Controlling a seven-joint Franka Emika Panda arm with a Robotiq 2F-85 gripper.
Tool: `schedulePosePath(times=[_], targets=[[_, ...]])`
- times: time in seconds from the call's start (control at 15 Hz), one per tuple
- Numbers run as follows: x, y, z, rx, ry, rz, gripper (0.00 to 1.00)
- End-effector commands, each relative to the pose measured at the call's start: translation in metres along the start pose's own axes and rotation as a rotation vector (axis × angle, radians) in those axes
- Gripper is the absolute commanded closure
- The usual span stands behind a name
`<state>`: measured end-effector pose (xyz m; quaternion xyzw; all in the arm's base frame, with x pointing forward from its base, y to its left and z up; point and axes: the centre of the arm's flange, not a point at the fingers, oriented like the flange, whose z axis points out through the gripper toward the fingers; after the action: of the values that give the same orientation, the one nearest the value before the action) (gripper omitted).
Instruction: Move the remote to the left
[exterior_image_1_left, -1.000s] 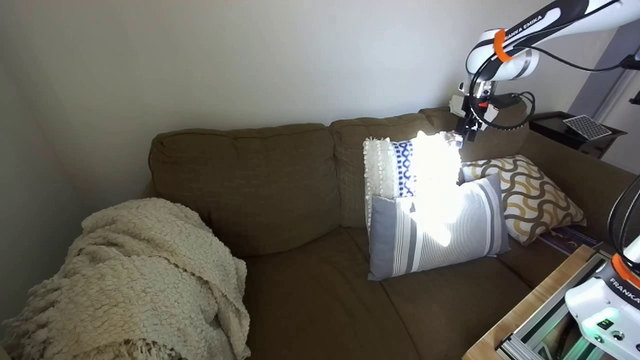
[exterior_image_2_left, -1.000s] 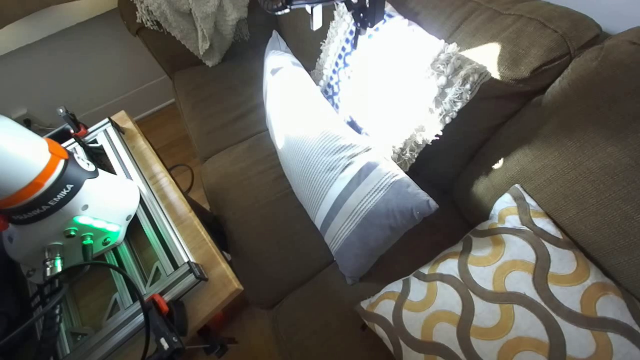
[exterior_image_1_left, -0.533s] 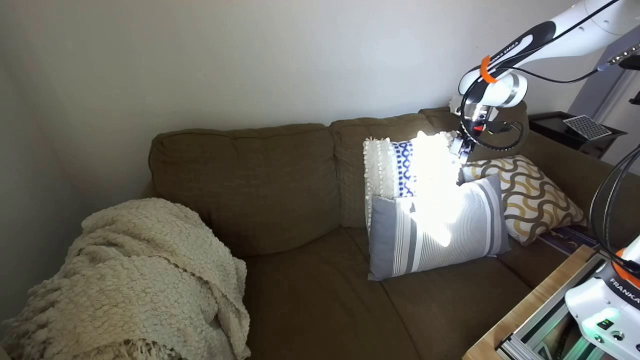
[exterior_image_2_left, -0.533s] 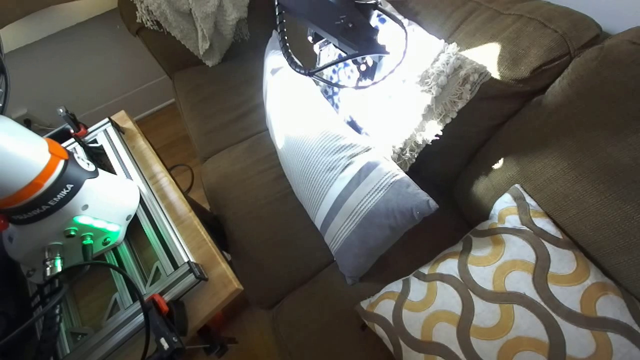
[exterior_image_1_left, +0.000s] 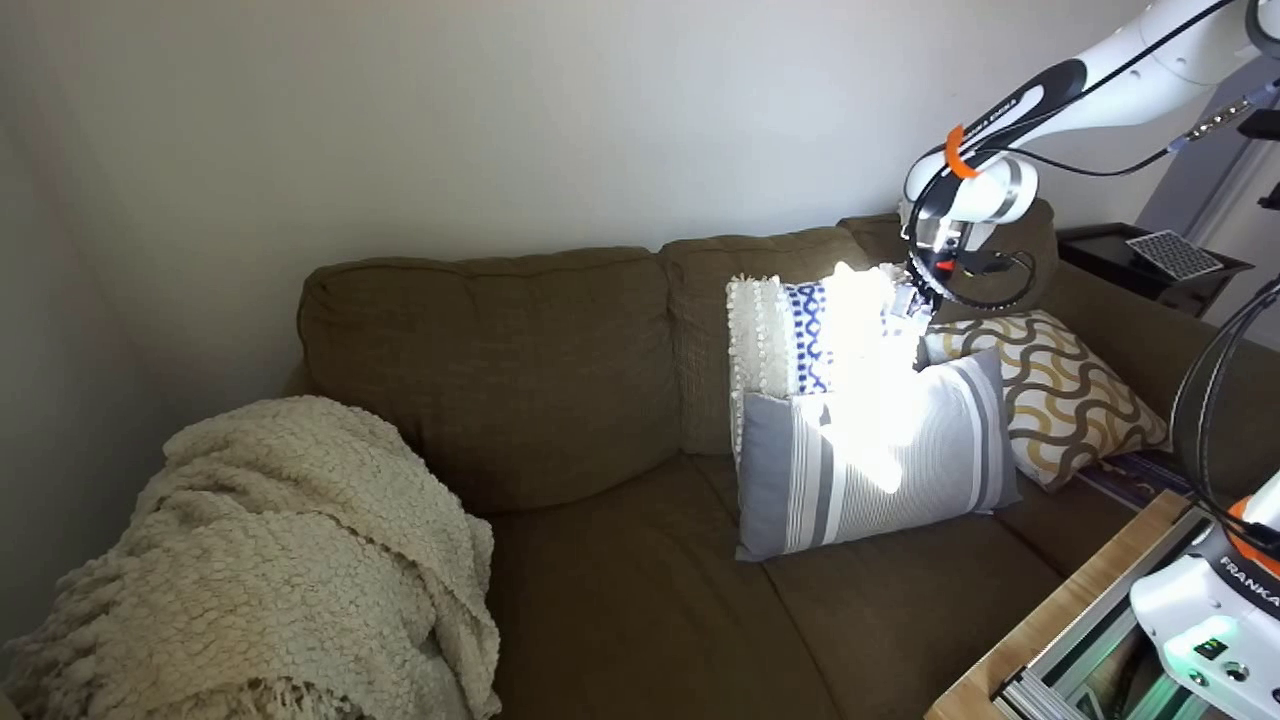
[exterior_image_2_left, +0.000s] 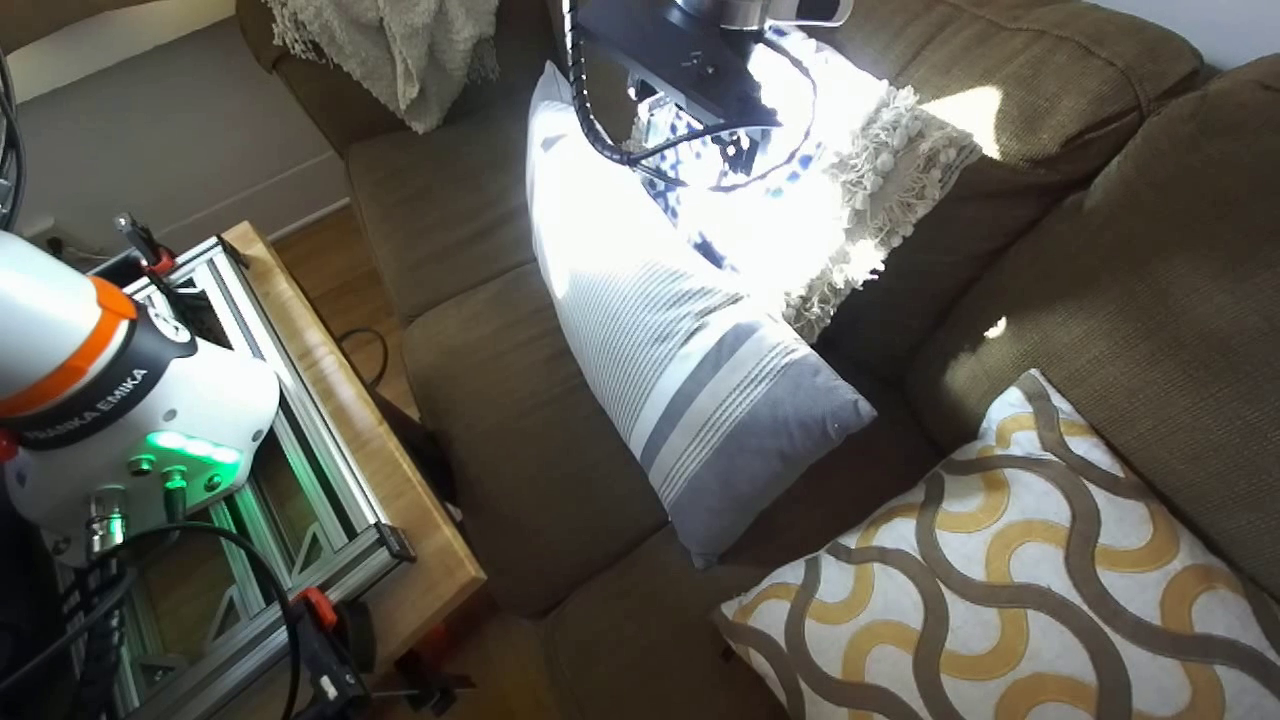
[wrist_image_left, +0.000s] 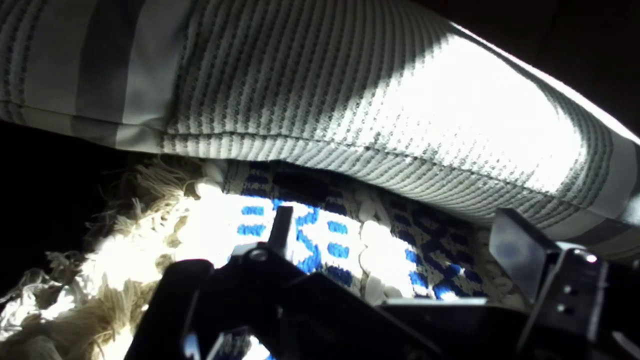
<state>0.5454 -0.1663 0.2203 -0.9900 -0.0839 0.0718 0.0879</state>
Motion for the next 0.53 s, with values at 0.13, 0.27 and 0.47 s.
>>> schedulePosePath(times=[0.13, 0.27, 0.47], targets=[[0.028, 0.033, 0.048, 0.049, -0.104, 0.021, 0.00], [0.033, 0.037, 0.065, 0.072, -0.138, 0.024, 0.00], [0.038, 0.051, 0.089, 0.084, -0.166, 0.053, 0.00]])
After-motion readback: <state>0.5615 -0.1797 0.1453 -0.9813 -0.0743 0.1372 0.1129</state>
